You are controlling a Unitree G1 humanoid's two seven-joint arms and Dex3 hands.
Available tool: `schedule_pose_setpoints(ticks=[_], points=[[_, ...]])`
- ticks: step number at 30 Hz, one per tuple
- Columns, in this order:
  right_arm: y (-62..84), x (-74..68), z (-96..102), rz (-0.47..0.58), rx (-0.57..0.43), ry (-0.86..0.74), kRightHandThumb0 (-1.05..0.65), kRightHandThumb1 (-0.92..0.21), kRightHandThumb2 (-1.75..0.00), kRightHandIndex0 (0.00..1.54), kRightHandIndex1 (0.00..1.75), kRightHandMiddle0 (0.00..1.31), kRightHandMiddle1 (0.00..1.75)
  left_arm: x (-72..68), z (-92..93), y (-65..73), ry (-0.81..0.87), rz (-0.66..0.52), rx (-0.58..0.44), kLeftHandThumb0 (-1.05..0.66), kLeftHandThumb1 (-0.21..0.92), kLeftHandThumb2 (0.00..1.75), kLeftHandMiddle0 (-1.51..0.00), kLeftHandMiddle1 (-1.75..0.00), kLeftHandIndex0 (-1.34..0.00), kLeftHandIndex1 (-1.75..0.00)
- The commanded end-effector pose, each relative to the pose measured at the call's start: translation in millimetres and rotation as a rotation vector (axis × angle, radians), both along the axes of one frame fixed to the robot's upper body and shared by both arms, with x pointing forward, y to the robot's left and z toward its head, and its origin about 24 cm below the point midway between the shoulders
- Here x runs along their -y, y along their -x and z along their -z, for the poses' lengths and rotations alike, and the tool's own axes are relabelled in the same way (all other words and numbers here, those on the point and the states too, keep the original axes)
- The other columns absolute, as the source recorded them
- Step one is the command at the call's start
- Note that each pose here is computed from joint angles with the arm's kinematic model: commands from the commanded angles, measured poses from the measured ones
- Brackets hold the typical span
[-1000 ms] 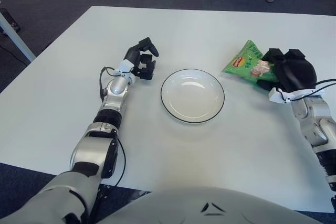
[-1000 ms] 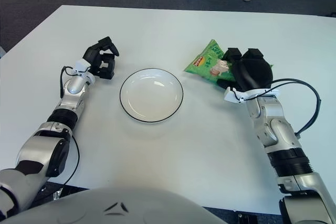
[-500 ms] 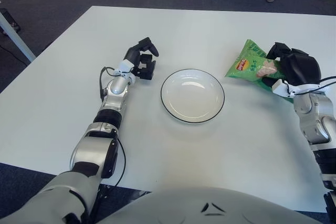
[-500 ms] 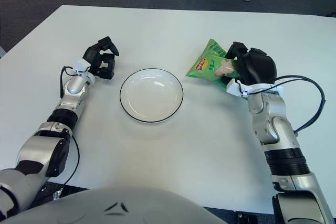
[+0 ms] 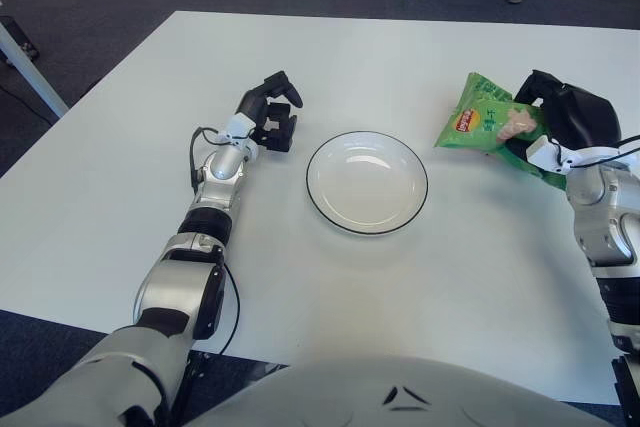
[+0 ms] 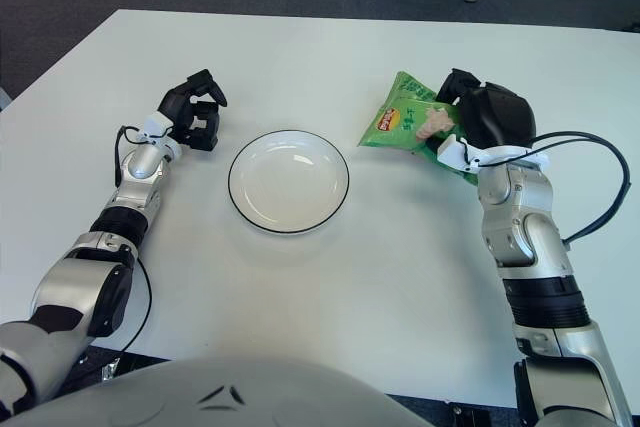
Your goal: Put the snack into the plate.
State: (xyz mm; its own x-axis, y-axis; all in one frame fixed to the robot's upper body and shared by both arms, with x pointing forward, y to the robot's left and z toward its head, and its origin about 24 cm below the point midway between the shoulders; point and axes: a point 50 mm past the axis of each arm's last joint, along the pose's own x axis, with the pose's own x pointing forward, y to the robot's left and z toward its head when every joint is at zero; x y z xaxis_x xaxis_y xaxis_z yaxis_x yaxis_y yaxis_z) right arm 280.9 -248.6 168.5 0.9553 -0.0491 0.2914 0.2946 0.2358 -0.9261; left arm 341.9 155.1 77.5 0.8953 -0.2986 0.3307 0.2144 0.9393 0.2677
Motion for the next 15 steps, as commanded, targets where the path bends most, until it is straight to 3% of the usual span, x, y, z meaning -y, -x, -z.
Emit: schedule_pose_setpoints(ticks=[1, 7, 15], points=[[-0.9, -2.7, -15.4, 0.007, 0.046, -0.011, 0.00, -0.02, -1.66, 0.81, 1.75, 0.63, 1.73, -3.2, 41.7, 19.2, 0.006, -0.014, -0.146, -0.46, 0.39, 1.23, -1.27, -1.75, -0.56, -1.75], [-4.1, -5.6, -24.0, -0.017, 0.068, -0.078, 0.00, -0.08, -1.58, 0.80, 1.70, 0.56, 1.74, -2.4, 42.2, 19.0, 0.004, -0.010, -0.149, -0.46, 0.39, 1.23, -1.26, -1.75, -0.56, -1.75], [-11.1, -14.5, -36.5, -0.075, 0.114, -0.123, 0.00, -0.07, -1.57, 0.85, 1.62, 0.56, 1.75, -0.9, 42.5, 18.6, -0.002, -0.010, -0.150, -0.46, 0.38, 1.23, -1.27, -1.75, -0.56, -1.75]])
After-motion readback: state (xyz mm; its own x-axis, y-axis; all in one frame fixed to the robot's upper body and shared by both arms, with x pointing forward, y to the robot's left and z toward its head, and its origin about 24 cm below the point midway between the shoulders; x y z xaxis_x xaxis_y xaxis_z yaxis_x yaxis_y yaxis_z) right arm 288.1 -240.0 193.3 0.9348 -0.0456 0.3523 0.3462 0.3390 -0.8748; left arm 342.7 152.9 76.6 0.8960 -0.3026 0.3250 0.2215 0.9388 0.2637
